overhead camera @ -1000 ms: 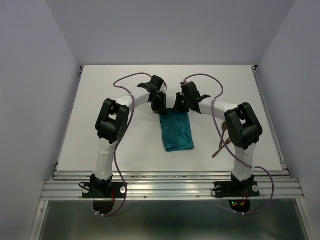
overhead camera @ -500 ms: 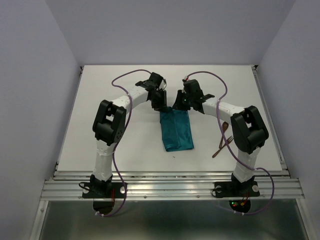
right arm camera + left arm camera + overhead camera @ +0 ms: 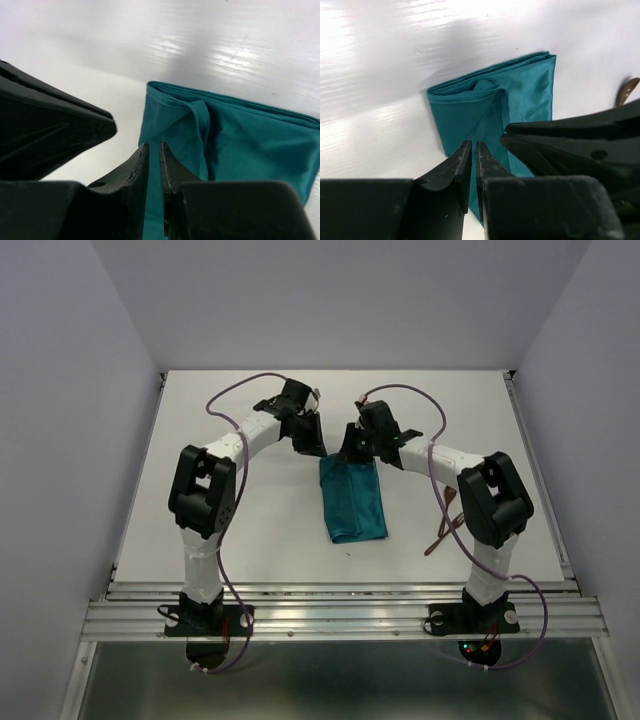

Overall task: Fold the napkin into a case and place the utensils inside
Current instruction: Smooth out the 2/3-rectangle-folded napkin at the center of the board.

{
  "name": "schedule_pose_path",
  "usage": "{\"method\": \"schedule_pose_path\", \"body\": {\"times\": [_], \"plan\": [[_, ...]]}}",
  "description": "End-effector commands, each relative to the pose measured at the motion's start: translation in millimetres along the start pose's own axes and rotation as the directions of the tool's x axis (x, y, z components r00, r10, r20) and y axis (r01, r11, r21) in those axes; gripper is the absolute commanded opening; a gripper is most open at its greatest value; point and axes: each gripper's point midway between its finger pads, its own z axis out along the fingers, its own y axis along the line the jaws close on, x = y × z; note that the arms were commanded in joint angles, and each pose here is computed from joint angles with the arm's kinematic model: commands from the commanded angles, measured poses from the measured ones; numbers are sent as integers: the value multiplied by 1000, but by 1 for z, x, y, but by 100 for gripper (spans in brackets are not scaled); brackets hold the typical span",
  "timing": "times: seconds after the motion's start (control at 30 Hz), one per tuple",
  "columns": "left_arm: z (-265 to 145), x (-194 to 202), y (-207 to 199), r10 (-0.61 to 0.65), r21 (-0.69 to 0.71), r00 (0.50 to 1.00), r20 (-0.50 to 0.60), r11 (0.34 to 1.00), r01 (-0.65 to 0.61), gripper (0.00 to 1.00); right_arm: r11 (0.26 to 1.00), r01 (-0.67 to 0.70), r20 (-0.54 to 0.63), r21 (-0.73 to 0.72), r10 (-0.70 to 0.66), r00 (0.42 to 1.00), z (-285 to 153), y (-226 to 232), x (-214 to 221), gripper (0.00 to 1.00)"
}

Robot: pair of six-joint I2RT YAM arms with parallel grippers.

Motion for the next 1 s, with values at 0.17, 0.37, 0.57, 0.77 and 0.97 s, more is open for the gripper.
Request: {"method": "schedule_pose_path", "body": {"times": [0.17,0.37,0.57,0.77,0.97], "plan": [[-48,-13,19,-64,46,994,92,997,60,8,999,39,61,-27,-37,997,20,20,-31,19],[-51,9,25,-75,41,994,78,997,72,0,998,54,51,30,-56,997,33,4,-27,19],[-46,29,26,-73,54,996,51,996,70,0,996,53,34,77,-56,998,44,-17,-24,19],[-33,43,9,-36,76,999,3,996,36,0,992,57,14,114,-59,998,55,-31,-15,19],[-32,69,-16,20,116,999,-42,993,-15,0,991,62,5,123,-63,998,58,-35,-11,19]]}}
